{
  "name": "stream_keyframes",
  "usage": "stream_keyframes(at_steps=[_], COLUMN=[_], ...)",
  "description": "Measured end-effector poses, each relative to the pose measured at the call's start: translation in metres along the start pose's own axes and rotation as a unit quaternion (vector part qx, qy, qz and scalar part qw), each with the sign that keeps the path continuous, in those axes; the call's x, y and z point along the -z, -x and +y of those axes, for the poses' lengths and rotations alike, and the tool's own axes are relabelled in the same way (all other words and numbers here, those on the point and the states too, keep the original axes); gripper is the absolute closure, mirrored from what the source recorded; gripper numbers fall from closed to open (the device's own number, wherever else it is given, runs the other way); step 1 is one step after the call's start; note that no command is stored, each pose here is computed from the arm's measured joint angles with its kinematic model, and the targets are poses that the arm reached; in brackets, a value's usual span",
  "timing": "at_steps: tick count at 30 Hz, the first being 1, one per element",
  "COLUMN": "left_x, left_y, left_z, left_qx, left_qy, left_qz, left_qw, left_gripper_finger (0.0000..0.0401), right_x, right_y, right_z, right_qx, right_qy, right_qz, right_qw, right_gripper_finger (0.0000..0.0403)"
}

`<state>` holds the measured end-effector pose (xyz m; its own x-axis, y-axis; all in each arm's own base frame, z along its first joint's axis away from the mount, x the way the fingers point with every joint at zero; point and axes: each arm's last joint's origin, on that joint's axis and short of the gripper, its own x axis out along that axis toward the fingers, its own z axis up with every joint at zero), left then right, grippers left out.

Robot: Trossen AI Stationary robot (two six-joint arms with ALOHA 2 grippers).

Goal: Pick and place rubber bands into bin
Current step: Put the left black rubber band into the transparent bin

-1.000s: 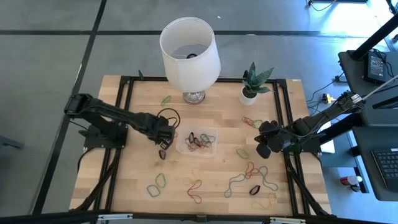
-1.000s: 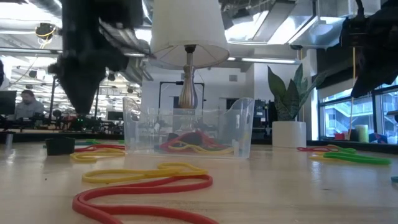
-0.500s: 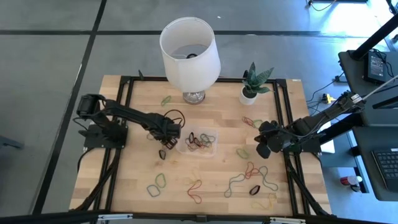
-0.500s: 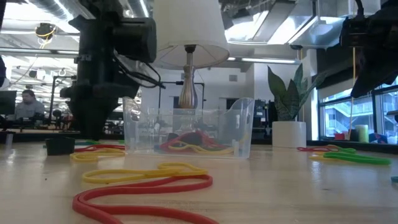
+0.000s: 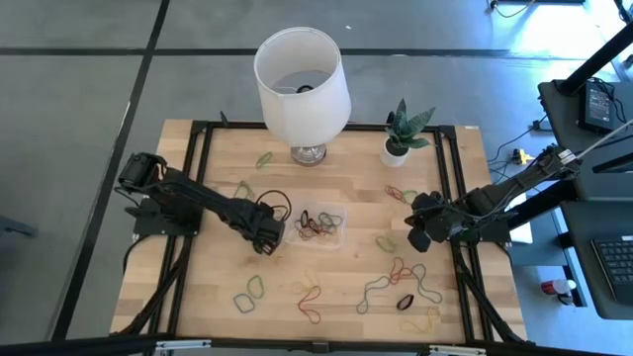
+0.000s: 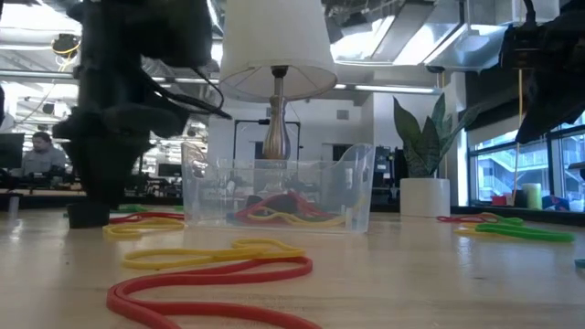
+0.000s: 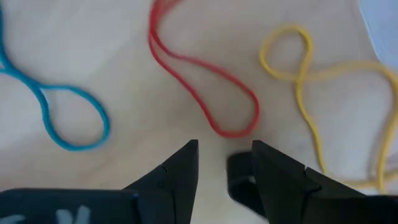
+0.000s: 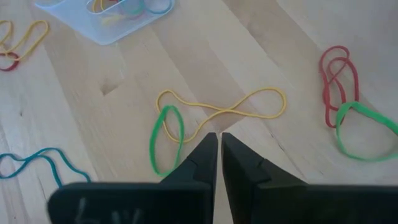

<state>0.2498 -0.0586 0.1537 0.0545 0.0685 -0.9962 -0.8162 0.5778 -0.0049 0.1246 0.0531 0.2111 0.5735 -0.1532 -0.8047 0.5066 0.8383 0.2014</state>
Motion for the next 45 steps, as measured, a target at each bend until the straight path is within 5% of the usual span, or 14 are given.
stream_keyframes(at_steps=[8,33,45], left_x=[0.021,0.03,0.033], left_y=[0.008,0.024,-0.012], left_z=[-0.007,-0.021,-0.031], left_qx=[0.014,0.033,-0.012], left_qy=[-0.022,-0.024,-0.005], left_qz=[-0.014,-0.036,-0.013], left_qw=[1.0,0.999,1.0], left_gripper_finger=[0.0258,0.0258,0.0272], right_x=[0.0,-0.003,-0.003], right_y=[0.0,0.0,0.0], right_z=[0.0,0.005,0.005], right_qx=[0.0,-0.023,-0.023], right_qy=[0.002,-0.014,-0.013], right_qz=[0.0,-0.015,-0.016], right_qw=[1.0,1.0,1.0], right_gripper_finger=[0.0376,0.0376,0.0376])
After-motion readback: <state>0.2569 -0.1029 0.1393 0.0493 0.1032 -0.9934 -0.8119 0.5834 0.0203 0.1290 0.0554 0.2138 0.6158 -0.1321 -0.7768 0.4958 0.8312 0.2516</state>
